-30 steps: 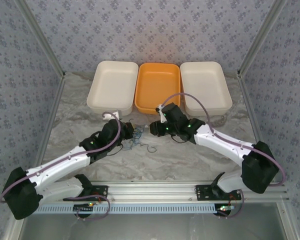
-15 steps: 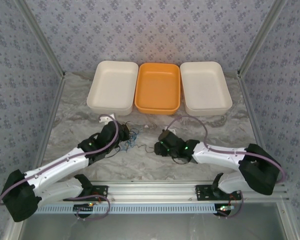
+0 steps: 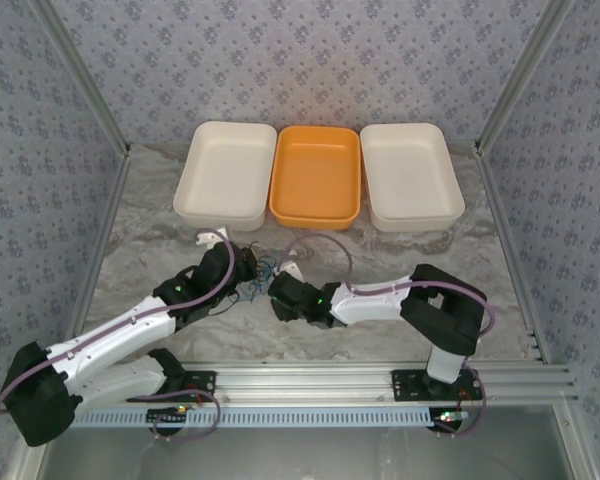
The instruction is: Untangle the cables
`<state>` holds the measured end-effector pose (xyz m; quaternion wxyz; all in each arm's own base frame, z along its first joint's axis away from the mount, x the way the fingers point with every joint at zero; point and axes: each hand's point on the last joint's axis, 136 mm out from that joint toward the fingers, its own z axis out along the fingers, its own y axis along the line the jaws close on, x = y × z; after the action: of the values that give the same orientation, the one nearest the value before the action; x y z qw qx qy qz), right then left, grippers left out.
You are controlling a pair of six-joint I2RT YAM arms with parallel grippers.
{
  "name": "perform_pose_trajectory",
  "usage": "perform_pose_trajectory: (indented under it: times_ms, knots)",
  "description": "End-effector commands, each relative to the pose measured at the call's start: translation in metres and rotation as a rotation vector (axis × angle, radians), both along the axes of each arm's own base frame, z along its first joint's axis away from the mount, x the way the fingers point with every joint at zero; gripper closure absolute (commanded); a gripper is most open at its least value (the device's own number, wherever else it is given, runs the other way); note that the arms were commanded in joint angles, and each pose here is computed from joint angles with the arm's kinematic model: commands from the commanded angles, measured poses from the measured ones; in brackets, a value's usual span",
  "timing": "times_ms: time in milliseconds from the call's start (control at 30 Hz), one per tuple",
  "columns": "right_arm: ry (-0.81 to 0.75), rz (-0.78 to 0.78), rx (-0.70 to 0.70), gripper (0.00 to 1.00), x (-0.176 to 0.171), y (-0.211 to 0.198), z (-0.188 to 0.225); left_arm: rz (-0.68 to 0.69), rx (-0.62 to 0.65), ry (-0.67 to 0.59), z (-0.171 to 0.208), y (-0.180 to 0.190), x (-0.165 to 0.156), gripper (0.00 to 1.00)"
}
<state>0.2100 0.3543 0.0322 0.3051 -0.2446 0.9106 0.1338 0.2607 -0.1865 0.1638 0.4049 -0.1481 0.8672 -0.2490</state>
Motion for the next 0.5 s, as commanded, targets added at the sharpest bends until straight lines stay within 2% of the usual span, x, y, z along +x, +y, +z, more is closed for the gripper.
perform_pose_trajectory:
  times_ms: [0, 167, 467]
  knots:
    - [-0.175, 0.127, 0.035, 0.45, -0.006, 0.017, 0.021, 0.013, 0.007, 0.018, 0.0, 0.005, 0.0, 1.0]
    - [-0.336, 0.167, -0.025, 0.4, -0.002, 0.011, 0.019, 0.005, 0.009, 0.066, -0.001, 0.004, -0.001, 1.0]
    - [-0.536, 0.281, -0.058, 0.33, -0.002, 0.043, 0.034, -0.029, 0.023, 0.125, -0.002, -0.001, 0.001, 1.0]
